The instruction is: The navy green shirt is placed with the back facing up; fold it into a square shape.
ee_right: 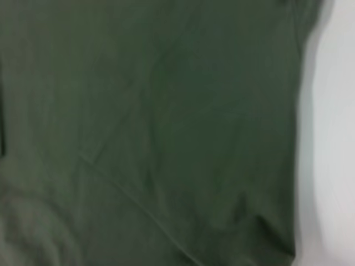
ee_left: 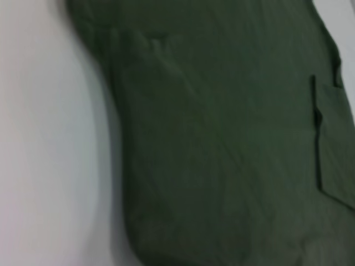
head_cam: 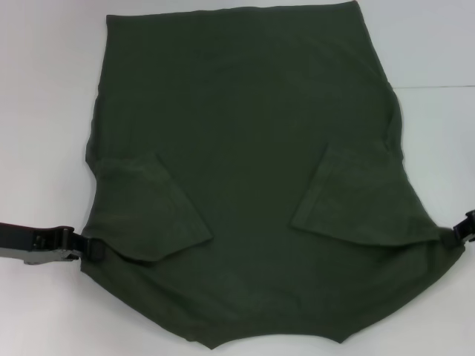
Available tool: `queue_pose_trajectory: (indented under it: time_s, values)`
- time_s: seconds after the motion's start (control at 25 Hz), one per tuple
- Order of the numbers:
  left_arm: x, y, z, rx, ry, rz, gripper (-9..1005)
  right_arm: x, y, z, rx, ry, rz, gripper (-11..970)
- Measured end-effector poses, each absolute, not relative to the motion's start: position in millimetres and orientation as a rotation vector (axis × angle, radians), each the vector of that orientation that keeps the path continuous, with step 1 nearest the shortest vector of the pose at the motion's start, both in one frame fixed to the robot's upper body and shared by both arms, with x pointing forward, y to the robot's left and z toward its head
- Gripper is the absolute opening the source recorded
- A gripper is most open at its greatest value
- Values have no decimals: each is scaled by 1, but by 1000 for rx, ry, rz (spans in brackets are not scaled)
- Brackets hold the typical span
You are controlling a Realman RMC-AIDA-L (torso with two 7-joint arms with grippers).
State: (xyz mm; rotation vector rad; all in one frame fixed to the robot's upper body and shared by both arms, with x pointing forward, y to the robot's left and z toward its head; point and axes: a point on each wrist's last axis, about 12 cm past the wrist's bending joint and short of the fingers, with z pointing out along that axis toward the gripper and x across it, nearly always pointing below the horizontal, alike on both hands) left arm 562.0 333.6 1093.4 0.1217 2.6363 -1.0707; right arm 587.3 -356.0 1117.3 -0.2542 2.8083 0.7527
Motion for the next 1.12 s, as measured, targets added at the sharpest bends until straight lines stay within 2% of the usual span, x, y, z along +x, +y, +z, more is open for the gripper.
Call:
queue_pose_trajectory:
  time_s: [0.44,1.12]
  values:
    - [562,339,1118,255,2575,-1149,40,574,-376,1142,-304,2665,895,27]
    - [560,352,1145,353,2497,-1199,41,546,-403,1149,-292,2480,1047,26]
